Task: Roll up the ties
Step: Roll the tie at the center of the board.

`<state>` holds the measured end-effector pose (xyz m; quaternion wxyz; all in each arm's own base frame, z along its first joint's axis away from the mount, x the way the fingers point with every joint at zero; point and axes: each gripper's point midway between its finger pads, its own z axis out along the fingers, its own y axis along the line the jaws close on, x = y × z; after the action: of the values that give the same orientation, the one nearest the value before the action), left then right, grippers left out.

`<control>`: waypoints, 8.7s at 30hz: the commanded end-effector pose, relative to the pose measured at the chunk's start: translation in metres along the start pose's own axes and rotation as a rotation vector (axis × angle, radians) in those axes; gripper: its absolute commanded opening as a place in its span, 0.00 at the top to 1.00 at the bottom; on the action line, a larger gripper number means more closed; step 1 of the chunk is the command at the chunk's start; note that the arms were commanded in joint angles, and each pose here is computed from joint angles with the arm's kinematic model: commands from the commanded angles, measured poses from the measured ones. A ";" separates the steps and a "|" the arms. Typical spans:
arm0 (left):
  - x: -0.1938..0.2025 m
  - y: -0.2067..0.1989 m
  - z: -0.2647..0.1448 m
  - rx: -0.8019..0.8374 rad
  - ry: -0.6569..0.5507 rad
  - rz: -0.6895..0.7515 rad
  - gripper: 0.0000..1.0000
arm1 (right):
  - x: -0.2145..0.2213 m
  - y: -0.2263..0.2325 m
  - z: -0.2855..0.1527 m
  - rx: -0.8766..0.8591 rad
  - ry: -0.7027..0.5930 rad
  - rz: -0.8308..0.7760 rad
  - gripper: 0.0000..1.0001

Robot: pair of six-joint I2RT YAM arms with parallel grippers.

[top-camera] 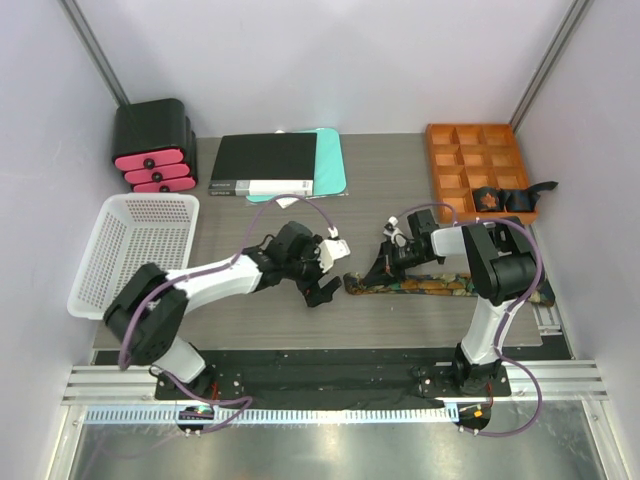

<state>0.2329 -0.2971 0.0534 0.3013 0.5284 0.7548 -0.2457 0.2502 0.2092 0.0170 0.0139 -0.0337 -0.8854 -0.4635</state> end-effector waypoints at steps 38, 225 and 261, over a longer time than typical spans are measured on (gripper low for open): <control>0.010 -0.023 0.038 0.059 -0.251 0.224 0.35 | 0.009 -0.027 0.049 0.086 -0.106 -0.222 0.99; 0.035 -0.012 0.051 0.100 0.087 0.142 0.86 | 0.008 0.014 0.008 0.086 -0.058 -0.201 0.73; 0.010 -0.001 0.036 0.068 0.030 0.124 0.39 | 0.021 -0.021 -0.005 0.170 -0.029 -0.071 0.99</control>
<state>0.2397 -0.3377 0.0214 0.2920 0.6018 0.6995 -0.2515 0.2341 0.2195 0.0359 -0.0372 0.0113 -0.8927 -0.4489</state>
